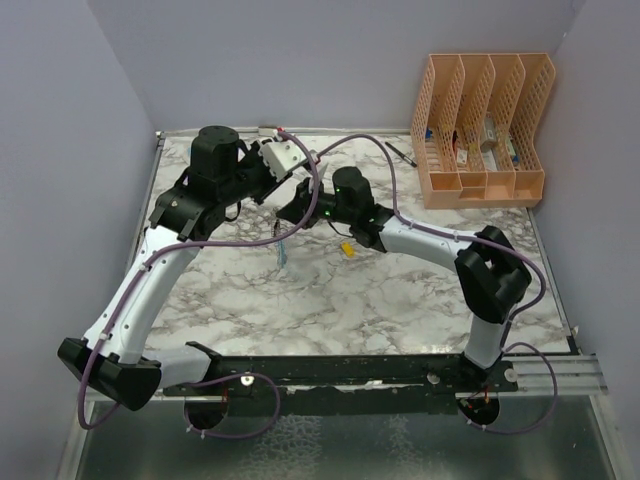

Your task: Put the keys on the keyring

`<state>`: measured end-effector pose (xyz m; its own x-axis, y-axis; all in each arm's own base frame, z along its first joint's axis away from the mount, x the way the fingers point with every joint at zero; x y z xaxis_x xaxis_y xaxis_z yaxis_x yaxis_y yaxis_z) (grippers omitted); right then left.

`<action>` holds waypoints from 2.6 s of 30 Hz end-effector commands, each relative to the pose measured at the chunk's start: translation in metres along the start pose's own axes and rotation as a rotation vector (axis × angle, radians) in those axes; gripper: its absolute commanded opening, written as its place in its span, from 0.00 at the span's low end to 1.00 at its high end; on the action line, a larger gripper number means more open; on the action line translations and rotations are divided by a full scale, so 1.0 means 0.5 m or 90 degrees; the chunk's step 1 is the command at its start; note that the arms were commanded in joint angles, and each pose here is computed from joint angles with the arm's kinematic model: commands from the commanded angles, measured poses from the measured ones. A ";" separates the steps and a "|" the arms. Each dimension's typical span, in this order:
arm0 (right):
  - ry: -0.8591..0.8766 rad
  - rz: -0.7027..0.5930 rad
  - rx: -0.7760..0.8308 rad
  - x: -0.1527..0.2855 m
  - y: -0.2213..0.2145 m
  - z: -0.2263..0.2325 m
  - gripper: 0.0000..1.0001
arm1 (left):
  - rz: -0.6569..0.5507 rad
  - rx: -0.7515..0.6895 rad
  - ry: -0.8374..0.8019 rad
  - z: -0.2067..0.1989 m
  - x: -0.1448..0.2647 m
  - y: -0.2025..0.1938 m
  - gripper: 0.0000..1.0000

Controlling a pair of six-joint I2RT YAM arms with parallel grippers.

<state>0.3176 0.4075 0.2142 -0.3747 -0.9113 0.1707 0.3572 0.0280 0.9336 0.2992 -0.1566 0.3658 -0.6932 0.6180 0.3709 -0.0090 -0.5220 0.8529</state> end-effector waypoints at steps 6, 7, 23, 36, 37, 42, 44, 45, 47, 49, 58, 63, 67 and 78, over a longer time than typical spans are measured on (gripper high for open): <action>-0.151 0.041 -0.013 0.099 -0.065 -0.057 0.62 | -0.009 0.016 0.023 0.012 -0.002 -0.011 0.32; -0.164 0.045 -0.008 0.113 -0.067 -0.061 0.72 | -0.010 0.018 0.021 0.012 -0.005 -0.012 0.32; -0.221 0.014 0.130 0.285 0.032 -0.011 0.99 | 0.015 0.155 0.120 0.065 -0.019 -0.096 0.98; -0.330 0.004 0.036 0.368 -0.003 -0.019 0.99 | 0.012 0.273 0.149 0.092 -0.009 -0.180 0.99; -0.335 -0.003 0.039 0.375 0.001 -0.017 0.99 | 0.012 0.279 0.149 0.092 -0.007 -0.184 0.99; -0.345 -0.036 0.057 0.398 0.021 -0.011 0.99 | 0.009 0.299 0.144 0.095 -0.004 -0.201 0.99; -0.352 -0.038 0.057 0.401 0.028 -0.012 0.99 | 0.011 0.304 0.143 0.096 -0.006 -0.206 0.99; -0.365 -0.040 0.051 0.404 0.032 -0.014 0.99 | 0.010 0.306 0.142 0.097 -0.007 -0.208 0.99; -0.397 -0.033 0.036 0.415 0.033 -0.021 0.99 | 0.011 0.311 0.143 0.099 -0.008 -0.211 0.99; -0.426 -0.041 0.028 0.428 0.036 -0.027 0.99 | 0.011 0.314 0.144 0.102 -0.006 -0.214 0.99; -0.446 -0.066 0.030 0.468 0.036 -0.020 0.99 | 0.002 0.342 0.146 0.109 -0.002 -0.230 0.99; -0.443 -0.067 0.030 0.469 0.040 -0.018 0.99 | -0.003 0.350 0.144 0.108 -0.001 -0.236 0.99; -0.442 -0.061 0.028 0.467 0.038 -0.018 0.99 | -0.005 0.349 0.147 0.109 0.002 -0.235 0.99; -0.446 -0.054 0.027 0.469 0.034 -0.019 0.99 | -0.004 0.354 0.140 0.107 -0.002 -0.238 0.99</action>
<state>0.2430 0.1945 0.2684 -0.8564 -0.4594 0.2358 0.2679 -0.0047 0.9634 0.3416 -0.0618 0.2751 -0.8242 0.4295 0.3691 0.3540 -0.1179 0.9278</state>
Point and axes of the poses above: each gripper's point midway between its finger pads, its own x axis back along the fingers, its own z axis along the line the jaws close on, y = z × x, the point moved 4 cm from there along x, back along the fingers, and after that the axes turned 4 degrees about x, right-handed, at the moved point
